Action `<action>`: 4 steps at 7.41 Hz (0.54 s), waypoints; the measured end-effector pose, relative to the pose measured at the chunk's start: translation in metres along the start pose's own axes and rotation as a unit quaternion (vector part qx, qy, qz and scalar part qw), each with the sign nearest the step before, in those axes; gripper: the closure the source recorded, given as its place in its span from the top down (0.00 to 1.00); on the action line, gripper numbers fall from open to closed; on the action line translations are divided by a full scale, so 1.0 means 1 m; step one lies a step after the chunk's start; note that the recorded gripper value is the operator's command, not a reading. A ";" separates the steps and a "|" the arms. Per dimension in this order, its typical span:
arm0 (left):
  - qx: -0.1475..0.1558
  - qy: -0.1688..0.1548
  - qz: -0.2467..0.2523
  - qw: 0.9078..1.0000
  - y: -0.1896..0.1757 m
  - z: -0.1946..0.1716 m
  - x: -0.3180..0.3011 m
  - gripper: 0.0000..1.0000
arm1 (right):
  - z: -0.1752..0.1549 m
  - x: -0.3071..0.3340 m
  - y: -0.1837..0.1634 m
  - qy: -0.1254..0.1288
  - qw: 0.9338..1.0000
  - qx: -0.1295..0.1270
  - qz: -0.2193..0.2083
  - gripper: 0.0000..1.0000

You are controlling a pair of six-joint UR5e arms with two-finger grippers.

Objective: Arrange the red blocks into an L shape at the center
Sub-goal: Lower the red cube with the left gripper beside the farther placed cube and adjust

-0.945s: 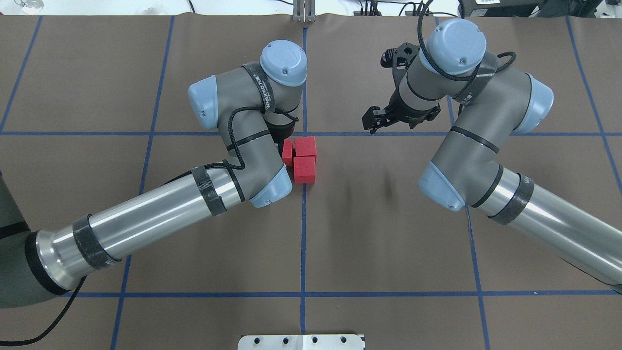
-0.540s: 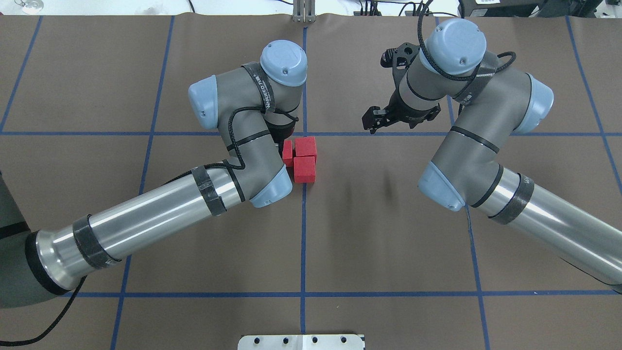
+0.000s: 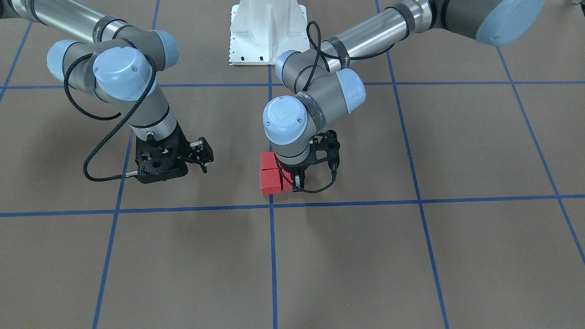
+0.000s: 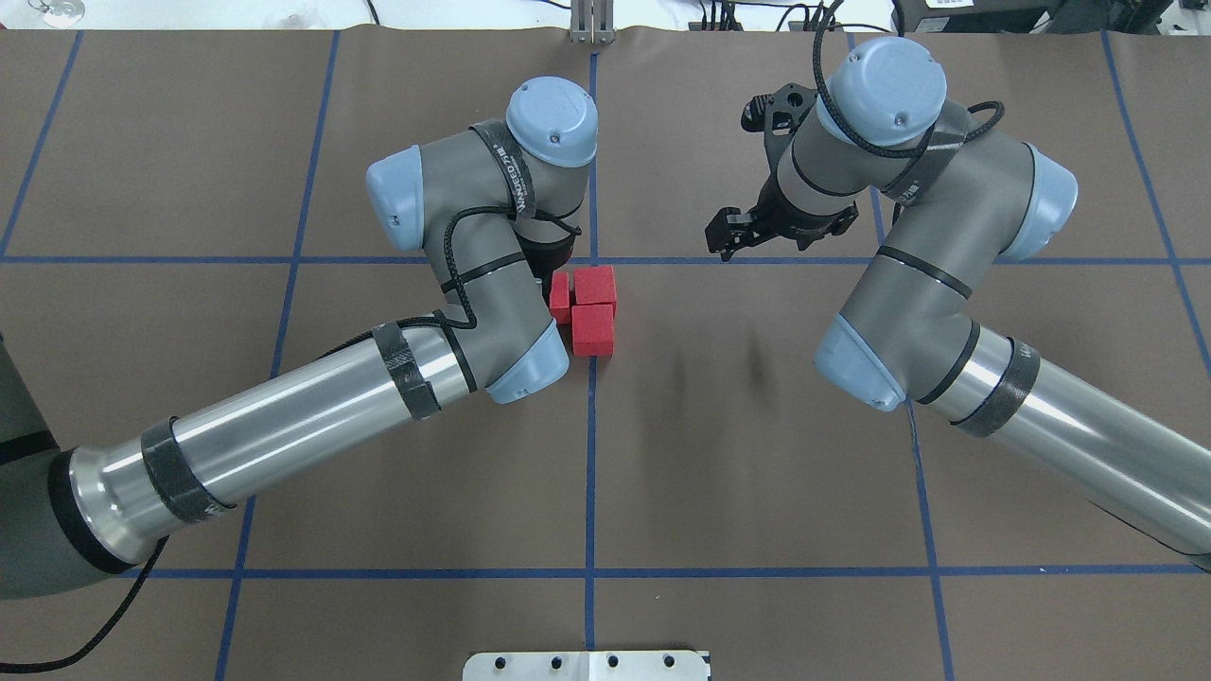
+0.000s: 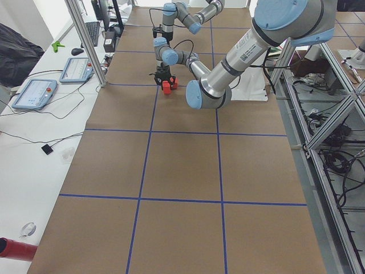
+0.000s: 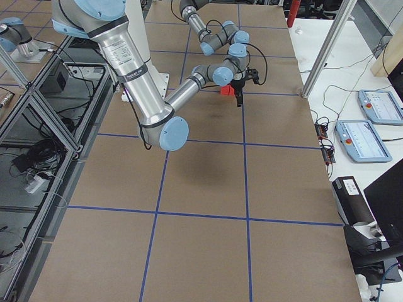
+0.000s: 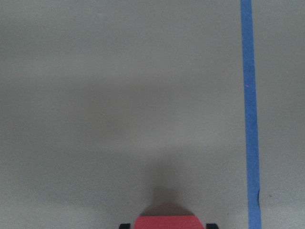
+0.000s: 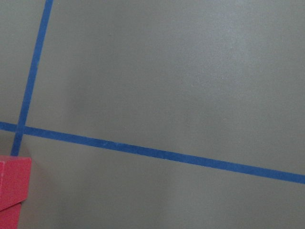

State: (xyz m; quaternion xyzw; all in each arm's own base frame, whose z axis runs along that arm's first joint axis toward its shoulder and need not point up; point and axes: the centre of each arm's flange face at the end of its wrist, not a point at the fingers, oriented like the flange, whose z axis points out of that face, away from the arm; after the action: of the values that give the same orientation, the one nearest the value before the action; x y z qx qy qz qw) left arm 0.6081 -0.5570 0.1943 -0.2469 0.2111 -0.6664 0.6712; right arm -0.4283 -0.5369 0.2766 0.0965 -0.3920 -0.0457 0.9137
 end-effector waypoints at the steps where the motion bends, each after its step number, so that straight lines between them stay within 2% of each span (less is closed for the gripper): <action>1: -0.001 0.000 0.000 1.000 0.001 -0.001 0.000 0.32 | 0.000 0.001 0.000 0.000 1.000 0.000 0.000 0.99; 2: -0.002 0.001 -0.001 1.000 0.002 -0.002 0.000 0.33 | 0.001 0.001 0.000 0.001 1.000 0.000 0.000 0.99; 3: -0.002 0.001 -0.001 1.000 0.002 -0.003 0.000 0.62 | 0.001 0.001 0.000 0.001 1.000 -0.001 0.001 0.99; 4: -0.002 0.001 -0.001 1.000 0.002 -0.003 0.000 0.85 | 0.001 0.001 0.000 0.001 1.000 -0.001 0.001 0.99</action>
State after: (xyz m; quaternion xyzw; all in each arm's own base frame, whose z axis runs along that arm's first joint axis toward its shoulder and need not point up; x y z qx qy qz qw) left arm 0.6081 -0.5570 0.1906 -0.2480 0.2129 -0.6670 0.6695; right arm -0.4284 -0.5370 0.2787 0.0954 -0.3909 -0.0453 0.9143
